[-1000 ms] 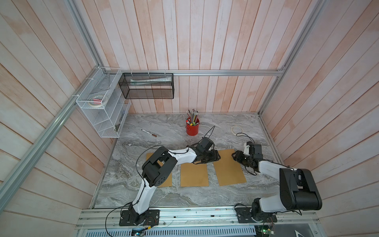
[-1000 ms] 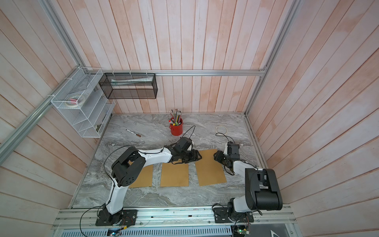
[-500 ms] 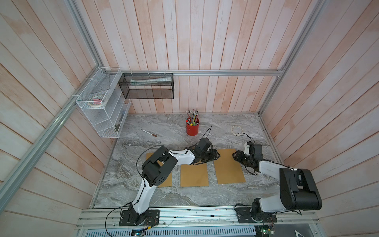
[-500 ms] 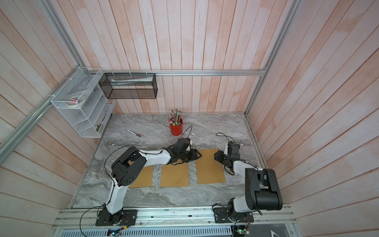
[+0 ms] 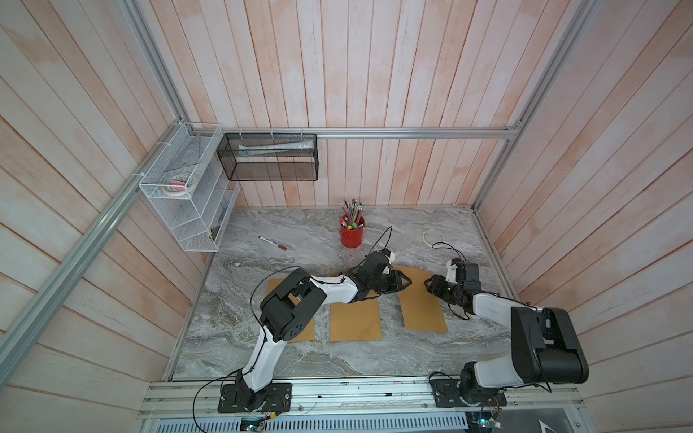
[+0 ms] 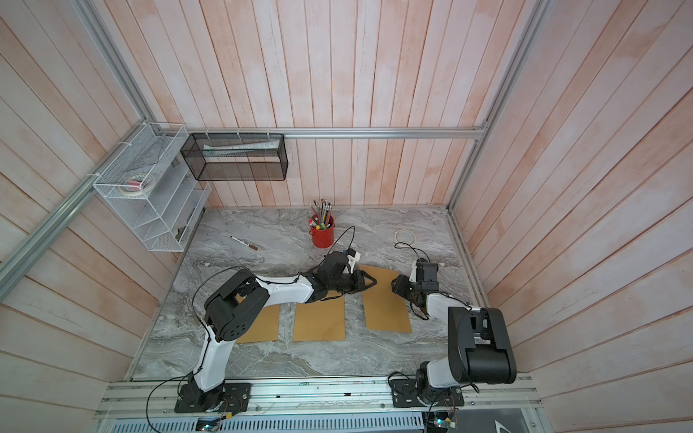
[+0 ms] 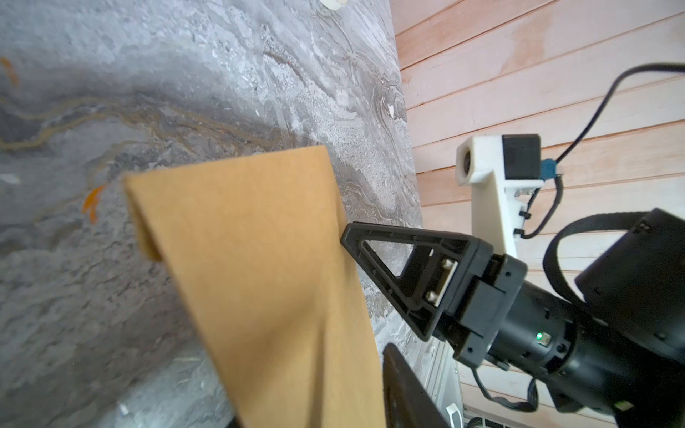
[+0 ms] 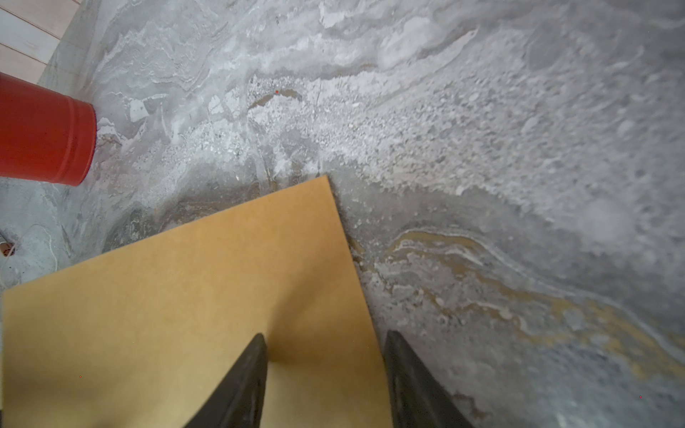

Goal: Open the file bag
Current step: Pick up the file bag from the center of the board.

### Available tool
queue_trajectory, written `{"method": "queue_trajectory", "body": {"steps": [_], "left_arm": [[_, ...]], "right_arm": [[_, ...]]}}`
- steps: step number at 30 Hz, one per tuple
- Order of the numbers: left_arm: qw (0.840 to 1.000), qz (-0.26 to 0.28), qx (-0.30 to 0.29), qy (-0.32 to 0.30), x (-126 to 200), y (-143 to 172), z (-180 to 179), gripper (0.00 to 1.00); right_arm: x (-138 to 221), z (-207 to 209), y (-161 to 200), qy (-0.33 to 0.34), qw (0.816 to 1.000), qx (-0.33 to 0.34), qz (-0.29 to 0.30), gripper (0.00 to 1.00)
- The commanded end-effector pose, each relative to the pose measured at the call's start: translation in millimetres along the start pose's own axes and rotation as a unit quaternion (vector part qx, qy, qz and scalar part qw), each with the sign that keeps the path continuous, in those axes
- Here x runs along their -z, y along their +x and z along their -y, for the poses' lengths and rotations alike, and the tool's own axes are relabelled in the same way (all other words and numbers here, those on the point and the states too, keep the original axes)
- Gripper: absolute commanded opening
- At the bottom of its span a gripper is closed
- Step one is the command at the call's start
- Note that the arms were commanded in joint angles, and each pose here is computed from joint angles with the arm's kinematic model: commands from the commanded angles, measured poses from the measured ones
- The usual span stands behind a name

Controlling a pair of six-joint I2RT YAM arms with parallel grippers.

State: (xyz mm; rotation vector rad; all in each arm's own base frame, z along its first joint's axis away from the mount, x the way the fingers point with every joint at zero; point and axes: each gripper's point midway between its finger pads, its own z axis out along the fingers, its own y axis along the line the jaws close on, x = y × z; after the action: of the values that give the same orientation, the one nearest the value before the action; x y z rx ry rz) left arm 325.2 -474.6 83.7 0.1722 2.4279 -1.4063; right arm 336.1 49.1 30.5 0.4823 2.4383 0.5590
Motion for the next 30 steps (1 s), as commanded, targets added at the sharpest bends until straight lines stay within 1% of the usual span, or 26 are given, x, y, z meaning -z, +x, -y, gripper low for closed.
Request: {"method": "queue_trajectory", "body": {"steps": [1,3,4,8,12,16,19,25,30], "left_arm": [[1.0,0.003,-0.017,0.014,2.2,0.1,6.8,0.2],[1.0,0.005,-0.021,0.012,3.4,-1.0,7.5,0.04],[1.0,0.008,-0.024,0.011,4.4,-2.6,7.6,0.0],[0.999,0.021,-0.043,0.012,13.3,-9.3,13.9,0.0],[0.995,0.047,-0.08,0.032,32.0,-22.4,33.2,0.0],[0.984,0.084,-0.136,0.072,60.9,-34.7,61.2,0.0],[0.975,0.111,-0.165,0.103,85.1,-41.3,77.9,0.0],[0.958,0.147,-0.175,0.17,134.8,-50.8,98.2,0.0],[0.949,0.165,-0.191,0.19,167.6,-51.2,108.1,0.0]], "right_arm": [[-3.4,14.4,38.0,0.022,0.997,-0.021,-0.067,0.52],[-1.3,13.5,35.8,0.021,0.998,-0.022,-0.06,0.53],[0.2,12.1,34.3,0.02,0.998,-0.022,-0.057,0.53],[10.5,5.0,23.6,0.014,0.999,-0.02,-0.035,0.52],[28.7,-8.4,6.5,0.002,1.0,-0.014,-0.005,0.52],[56.5,-29.6,-14.5,-0.023,0.999,0.0,0.036,0.52],[79.4,-45.4,-28.6,-0.042,0.997,0.014,0.068,0.53],[109.4,-76.5,-41.5,-0.09,0.991,0.049,0.088,0.54],[125.3,-111.2,-43.5,-0.166,0.978,0.089,0.091,0.54]]}}
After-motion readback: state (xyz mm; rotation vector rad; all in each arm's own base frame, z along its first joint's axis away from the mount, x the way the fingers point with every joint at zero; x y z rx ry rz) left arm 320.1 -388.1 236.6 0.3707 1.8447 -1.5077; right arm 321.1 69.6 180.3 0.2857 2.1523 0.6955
